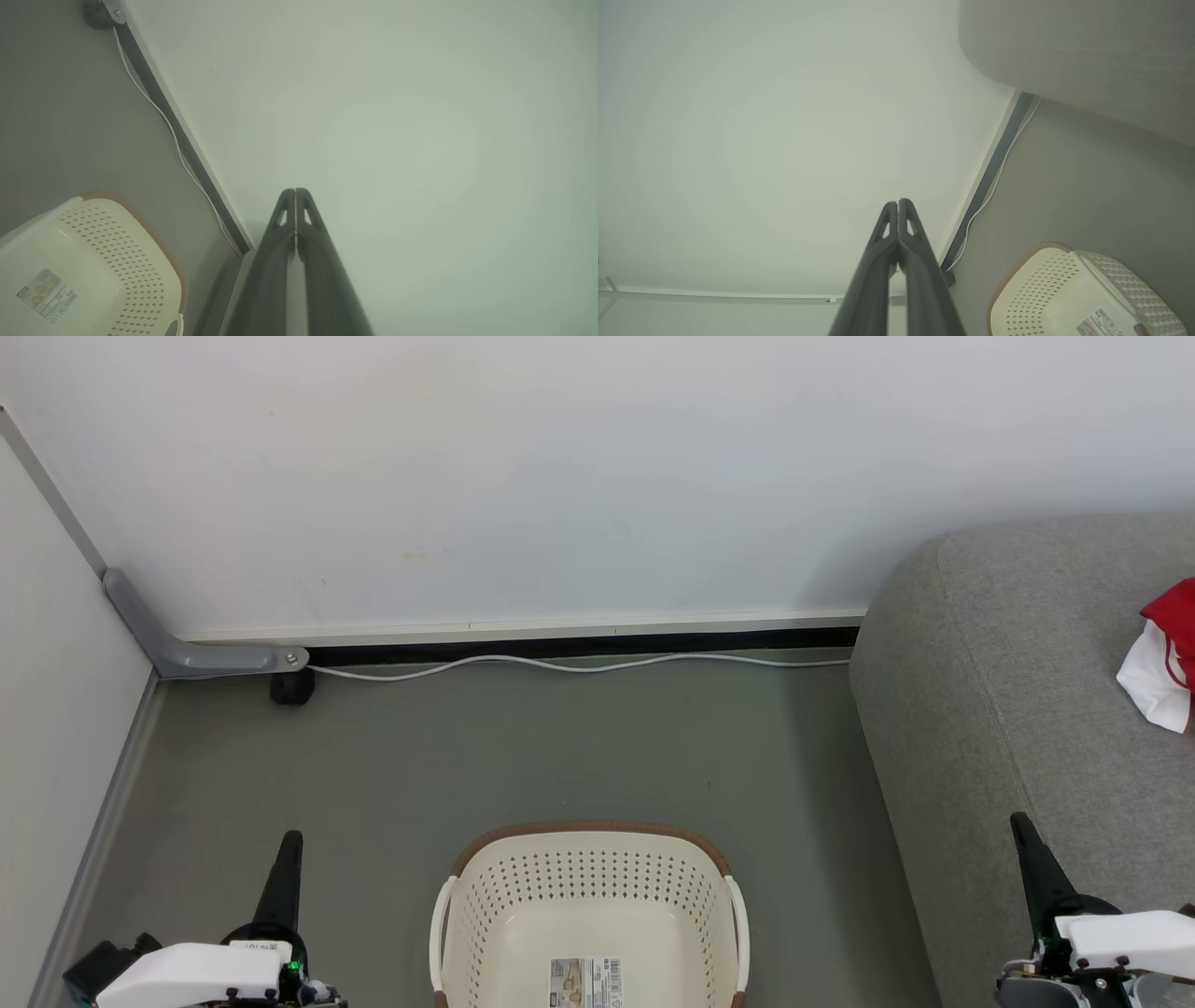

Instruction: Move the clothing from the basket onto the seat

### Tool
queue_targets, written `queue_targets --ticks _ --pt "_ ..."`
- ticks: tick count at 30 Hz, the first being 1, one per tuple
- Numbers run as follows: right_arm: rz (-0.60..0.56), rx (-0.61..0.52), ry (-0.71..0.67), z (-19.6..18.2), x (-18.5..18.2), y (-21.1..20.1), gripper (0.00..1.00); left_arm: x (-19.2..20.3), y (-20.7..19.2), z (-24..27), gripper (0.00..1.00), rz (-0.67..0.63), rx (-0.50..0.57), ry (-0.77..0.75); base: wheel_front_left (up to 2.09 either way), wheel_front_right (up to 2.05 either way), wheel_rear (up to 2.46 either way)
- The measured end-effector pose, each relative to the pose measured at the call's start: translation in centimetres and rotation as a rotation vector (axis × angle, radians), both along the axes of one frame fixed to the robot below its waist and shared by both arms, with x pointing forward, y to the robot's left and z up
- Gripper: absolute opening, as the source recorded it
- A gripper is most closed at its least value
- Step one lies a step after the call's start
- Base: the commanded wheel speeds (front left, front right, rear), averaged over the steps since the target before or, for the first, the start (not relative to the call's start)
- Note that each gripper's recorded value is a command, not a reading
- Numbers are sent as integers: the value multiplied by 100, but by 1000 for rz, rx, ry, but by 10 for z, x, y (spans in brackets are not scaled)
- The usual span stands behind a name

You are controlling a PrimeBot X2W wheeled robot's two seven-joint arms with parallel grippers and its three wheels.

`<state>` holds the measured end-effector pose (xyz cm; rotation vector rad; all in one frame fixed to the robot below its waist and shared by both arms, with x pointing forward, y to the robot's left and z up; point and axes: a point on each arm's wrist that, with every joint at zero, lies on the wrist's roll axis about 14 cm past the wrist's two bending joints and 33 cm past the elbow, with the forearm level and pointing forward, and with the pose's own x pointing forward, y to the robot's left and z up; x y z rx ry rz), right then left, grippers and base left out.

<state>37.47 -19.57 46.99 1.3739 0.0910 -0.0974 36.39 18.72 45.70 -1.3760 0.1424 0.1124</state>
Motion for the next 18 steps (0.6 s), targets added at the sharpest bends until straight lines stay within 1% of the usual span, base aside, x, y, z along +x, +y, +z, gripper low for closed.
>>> queue_targets --ticks 18 --pt "-27 194 -49 12 2 -8 0 8 -1 16 0 7 -195 -59 0 0 0"
